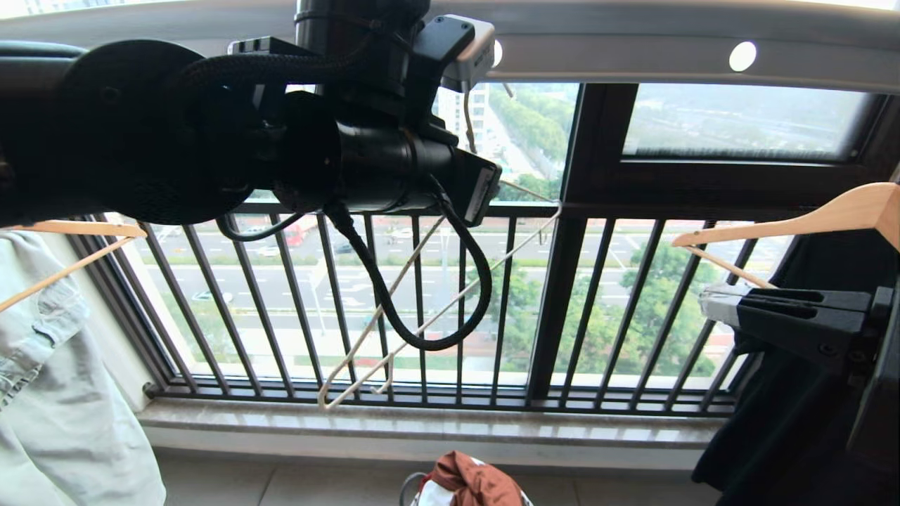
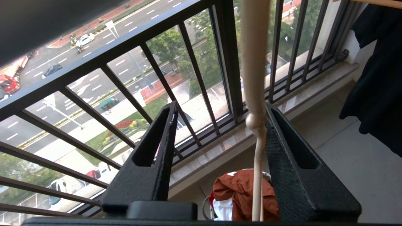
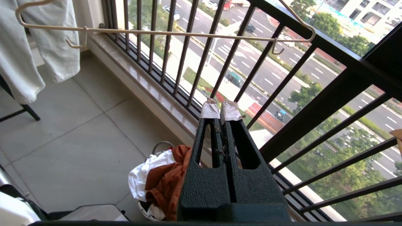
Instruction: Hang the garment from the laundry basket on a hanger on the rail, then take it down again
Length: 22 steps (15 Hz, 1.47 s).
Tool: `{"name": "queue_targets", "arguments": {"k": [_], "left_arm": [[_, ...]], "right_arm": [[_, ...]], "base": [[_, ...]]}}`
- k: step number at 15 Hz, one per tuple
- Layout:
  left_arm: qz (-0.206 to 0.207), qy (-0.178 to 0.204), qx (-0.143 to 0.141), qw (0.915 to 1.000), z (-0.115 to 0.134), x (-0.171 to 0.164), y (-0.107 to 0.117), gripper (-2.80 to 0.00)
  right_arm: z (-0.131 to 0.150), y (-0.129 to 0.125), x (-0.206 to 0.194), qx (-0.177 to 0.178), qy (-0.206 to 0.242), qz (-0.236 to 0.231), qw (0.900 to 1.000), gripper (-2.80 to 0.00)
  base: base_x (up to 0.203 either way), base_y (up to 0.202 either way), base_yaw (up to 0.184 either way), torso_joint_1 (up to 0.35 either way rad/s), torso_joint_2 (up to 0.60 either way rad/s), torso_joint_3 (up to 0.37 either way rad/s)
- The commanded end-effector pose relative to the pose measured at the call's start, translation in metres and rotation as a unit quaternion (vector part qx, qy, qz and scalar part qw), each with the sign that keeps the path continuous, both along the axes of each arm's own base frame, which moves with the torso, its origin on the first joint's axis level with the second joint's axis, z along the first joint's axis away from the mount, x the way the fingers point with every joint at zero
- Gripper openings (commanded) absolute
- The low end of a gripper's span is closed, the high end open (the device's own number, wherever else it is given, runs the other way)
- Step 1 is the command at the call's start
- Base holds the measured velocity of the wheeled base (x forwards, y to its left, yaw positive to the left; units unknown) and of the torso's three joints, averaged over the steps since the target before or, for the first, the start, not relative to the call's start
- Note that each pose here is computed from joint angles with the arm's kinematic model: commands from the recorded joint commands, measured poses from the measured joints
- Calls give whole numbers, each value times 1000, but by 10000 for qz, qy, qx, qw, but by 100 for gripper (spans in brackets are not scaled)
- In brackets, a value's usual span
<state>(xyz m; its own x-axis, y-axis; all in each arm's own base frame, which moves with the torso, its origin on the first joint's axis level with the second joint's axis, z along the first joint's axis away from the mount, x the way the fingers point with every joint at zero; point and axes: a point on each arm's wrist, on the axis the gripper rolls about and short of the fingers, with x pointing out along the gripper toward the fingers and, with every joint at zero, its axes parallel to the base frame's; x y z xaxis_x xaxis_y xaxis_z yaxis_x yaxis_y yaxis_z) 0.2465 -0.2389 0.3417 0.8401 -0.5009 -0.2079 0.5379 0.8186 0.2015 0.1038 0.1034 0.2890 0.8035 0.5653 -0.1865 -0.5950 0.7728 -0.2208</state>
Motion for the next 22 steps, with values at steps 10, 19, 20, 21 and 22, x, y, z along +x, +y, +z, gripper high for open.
{"name": "queue_targets", "arguments": {"k": [10,19,20,21,22], "left_arm": [[203,-575,-598,9963,43,-108,106,0],[415,-899,-1090,9891,-13,-215,218,-280],[558,-954,-1220,9864,-20,-225,228,-280],[763,-1022,-1319,9830,-28,-234,237,-280],[1036,-1089,-1365,9792,-36,-242,244,-280]], "right_arm": [[-10,1,1,-168,100,-11,9998,-280],[-28,-30,-23,-267,-104,-219,9993,-280],[-33,-40,-28,-297,-161,-394,9987,-280],[-40,-51,-32,-328,-198,-684,9969,-280],[-45,-61,-37,-327,-255,-940,9947,-280]], "base": [[0,0,0,0,0,0],[0,0,0,0,0,0],[0,0,0,0,0,0],[0,0,0,0,0,0],[0,0,0,0,0,0]]}}
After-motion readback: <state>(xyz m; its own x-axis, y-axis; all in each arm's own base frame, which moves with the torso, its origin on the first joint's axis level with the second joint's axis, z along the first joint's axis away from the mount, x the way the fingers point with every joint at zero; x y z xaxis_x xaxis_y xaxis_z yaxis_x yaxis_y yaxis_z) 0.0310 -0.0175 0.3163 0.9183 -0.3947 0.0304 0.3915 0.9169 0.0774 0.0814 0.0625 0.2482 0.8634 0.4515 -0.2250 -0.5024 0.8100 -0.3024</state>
